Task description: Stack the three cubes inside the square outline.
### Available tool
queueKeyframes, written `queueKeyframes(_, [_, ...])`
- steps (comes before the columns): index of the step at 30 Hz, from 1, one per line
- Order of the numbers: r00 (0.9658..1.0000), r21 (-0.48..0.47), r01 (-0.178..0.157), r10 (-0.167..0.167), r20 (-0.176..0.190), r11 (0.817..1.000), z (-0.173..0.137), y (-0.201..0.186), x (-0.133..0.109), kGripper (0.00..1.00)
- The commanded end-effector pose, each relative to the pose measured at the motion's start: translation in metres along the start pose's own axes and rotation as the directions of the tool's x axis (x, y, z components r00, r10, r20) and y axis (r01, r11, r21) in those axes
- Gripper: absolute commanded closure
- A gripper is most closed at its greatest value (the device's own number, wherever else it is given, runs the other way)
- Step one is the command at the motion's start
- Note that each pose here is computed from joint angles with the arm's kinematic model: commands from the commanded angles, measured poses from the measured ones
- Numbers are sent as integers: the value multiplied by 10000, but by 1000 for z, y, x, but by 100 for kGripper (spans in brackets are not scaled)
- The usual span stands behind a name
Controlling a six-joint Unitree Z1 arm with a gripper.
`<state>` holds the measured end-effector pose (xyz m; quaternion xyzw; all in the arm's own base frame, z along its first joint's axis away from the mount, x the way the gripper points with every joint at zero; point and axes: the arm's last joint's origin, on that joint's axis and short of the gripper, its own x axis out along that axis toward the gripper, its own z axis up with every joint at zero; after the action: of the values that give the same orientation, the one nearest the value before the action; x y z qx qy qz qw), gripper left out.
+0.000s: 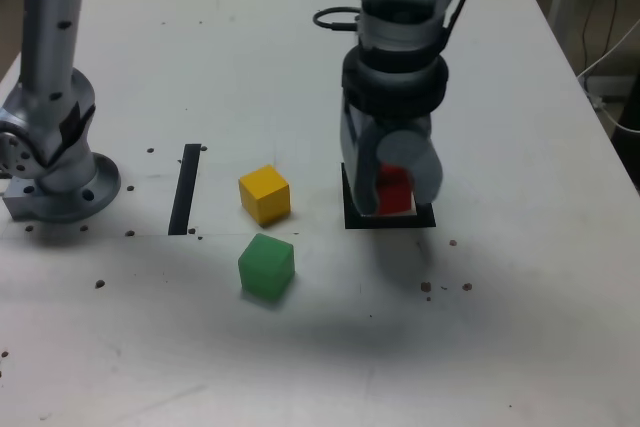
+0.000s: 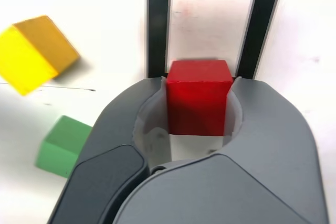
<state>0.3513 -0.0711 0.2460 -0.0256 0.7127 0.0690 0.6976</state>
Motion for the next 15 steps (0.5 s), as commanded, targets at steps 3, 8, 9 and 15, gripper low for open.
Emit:
queueKeyframes(3, [9999, -123, -70, 69, -129, 9999, 5, 3, 4, 82])
queueKeyframes(8, [9988, -213, -226, 216, -438, 9995, 4, 11, 4, 80])
queueKeyframes(9, [9986, -188, -250, 241, -469, 9995, 3, 12, 3, 79])
queueKeyframes(15, [9983, 79, -270, 274, -521, 9996, 2, 13, 2, 79])
